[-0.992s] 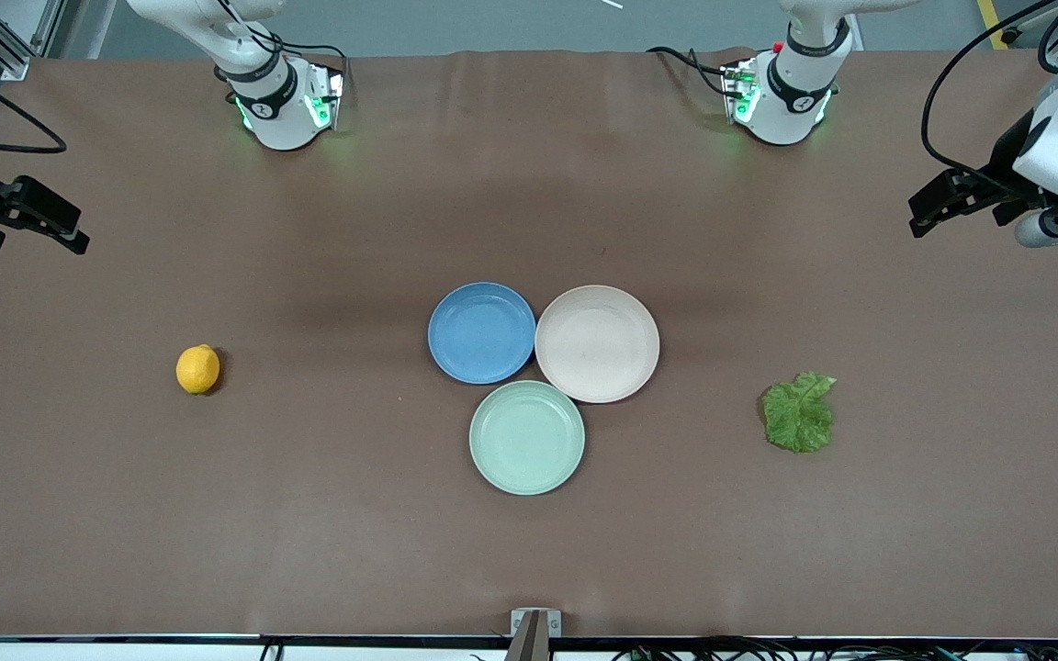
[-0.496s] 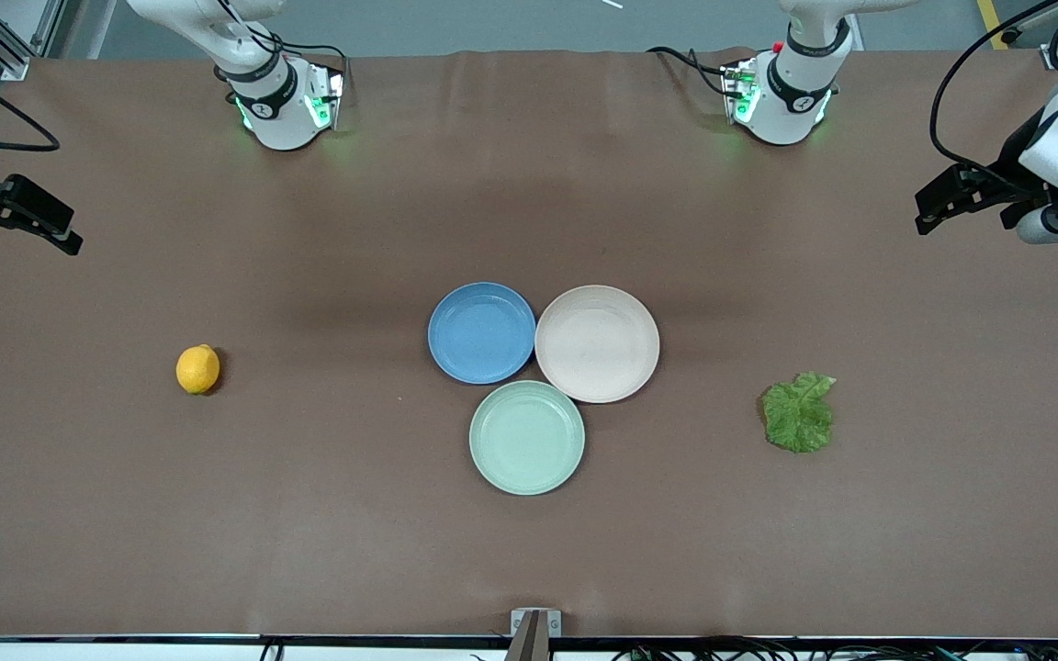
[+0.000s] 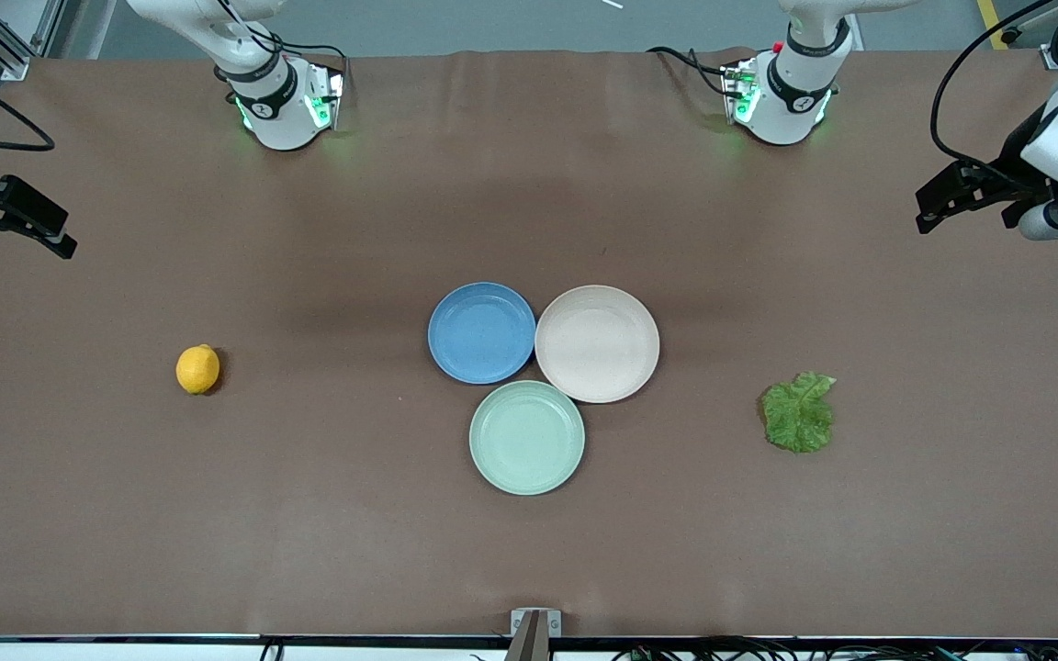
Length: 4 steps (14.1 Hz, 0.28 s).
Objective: Pick lemon and lettuce from plates
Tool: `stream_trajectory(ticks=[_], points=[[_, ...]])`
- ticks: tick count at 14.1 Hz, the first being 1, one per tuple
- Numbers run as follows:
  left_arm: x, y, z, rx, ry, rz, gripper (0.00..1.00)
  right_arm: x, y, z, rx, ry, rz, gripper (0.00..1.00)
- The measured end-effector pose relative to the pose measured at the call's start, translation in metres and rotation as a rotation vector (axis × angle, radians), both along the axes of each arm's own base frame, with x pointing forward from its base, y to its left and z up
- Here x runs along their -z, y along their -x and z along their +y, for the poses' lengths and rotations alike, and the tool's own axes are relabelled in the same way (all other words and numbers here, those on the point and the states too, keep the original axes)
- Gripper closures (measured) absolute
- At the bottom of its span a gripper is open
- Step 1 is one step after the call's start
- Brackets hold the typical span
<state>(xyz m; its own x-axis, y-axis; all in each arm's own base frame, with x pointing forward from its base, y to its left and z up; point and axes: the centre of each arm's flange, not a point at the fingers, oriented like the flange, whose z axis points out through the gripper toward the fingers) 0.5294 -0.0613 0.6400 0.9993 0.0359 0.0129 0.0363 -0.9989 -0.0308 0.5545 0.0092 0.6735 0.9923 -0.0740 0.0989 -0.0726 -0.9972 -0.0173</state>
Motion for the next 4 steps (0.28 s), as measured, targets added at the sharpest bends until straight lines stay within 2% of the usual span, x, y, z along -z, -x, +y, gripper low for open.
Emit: stream_trajectory(ticks=[4], points=[[-0.0034,0.0000,-0.0001,0.000,0.001,-0.007,0.00,-0.0005,-0.0006,-0.0007,0.001,0.000,-0.005,0.00]])
